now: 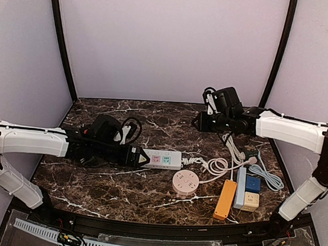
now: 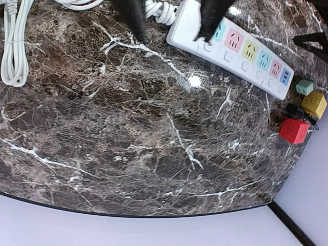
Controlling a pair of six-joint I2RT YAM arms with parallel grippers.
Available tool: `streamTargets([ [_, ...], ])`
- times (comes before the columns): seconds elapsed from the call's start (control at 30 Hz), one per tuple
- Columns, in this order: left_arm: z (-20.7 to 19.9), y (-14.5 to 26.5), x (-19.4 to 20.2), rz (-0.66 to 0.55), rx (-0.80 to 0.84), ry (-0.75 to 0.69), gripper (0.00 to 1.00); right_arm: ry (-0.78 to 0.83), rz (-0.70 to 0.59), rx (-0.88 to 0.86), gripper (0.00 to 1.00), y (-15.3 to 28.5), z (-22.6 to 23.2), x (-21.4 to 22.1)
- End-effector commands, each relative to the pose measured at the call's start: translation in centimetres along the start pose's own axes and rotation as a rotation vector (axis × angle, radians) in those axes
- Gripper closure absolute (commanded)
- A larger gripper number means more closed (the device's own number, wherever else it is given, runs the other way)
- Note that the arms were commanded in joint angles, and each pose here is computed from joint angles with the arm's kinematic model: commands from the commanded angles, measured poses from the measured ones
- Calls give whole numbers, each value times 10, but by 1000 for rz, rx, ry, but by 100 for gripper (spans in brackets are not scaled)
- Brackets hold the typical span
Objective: Pull the plug off the socket
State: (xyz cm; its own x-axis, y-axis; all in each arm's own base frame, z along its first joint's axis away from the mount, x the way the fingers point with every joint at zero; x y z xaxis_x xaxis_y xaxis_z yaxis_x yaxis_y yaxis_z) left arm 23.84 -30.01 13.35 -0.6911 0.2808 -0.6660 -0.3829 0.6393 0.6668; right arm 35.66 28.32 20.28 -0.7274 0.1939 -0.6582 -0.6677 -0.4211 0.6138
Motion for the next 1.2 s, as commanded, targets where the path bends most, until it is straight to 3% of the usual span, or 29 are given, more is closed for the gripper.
streamTargets([
  [0.0, 2, -8, 28, 73, 32, 21, 4, 15, 78, -194, 54, 20, 24, 19],
  [0.1, 3, -16, 31, 71, 41, 36, 4, 3, 97, -243, 33, 35, 24, 28],
  [0.23, 0, -28, 32, 71, 70, 62, 6, -17, 80, -254, 21, 56, 15, 33],
  [0.53, -3, -61, 30, 89, 112, 102, 9, -54, 36, -199, 17, 79, -10, 38],
  [0.87, 12, -88, 0, -18, 18, 72, 10, -81, 27, -183, 16, 85, -19, 43],
  [1.17, 36, -118, -37, -109, -39, 99, 9, -91, 26, -188, 5, 91, -24, 49],
])
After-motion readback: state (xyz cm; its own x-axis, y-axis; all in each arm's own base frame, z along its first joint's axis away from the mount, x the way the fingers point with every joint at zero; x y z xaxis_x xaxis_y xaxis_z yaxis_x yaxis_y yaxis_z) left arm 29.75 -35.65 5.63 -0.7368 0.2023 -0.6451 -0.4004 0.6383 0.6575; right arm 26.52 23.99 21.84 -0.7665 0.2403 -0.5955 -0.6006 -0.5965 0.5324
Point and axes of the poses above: each gripper's point midway between its finger pads, its own y axis back along the fingers, its own z axis along the line the jaws close on, x = y × z, the point moved 1 cm from there along y, back along the fingers, and after that the axes turned 14 degrees about -y, right-handed, at the moved point
